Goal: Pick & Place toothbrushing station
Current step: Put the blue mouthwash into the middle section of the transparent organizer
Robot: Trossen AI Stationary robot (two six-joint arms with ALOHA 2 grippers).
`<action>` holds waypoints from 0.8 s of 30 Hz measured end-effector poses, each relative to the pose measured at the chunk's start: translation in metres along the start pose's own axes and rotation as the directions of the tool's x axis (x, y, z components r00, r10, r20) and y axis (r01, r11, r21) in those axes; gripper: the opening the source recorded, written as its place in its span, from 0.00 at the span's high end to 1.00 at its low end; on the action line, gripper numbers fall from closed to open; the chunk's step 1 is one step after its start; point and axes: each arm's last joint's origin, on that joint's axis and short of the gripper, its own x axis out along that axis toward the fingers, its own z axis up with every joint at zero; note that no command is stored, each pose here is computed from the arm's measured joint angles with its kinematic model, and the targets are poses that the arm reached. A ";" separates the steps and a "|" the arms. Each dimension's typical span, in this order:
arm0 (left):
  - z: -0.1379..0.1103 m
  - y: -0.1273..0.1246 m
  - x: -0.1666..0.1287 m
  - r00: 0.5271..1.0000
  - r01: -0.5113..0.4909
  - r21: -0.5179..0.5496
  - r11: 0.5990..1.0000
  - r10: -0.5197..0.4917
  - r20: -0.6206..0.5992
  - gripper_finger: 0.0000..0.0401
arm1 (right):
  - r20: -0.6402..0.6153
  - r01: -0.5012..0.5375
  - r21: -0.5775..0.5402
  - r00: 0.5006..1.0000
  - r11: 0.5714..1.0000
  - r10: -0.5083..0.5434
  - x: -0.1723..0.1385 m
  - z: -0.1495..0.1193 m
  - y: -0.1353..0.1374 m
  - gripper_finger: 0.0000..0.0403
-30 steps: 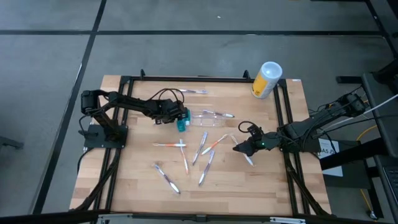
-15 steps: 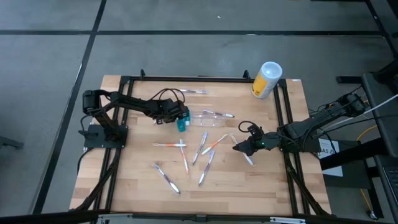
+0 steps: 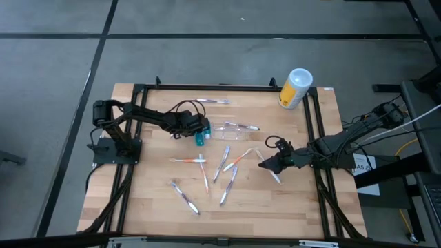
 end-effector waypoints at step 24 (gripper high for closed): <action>-0.030 -0.036 -0.099 0.724 0.420 0.300 0.857 -0.515 0.458 0.79 | 0.038 -0.011 -0.008 0.999 1.000 0.011 -0.001 -0.002 0.002 0.38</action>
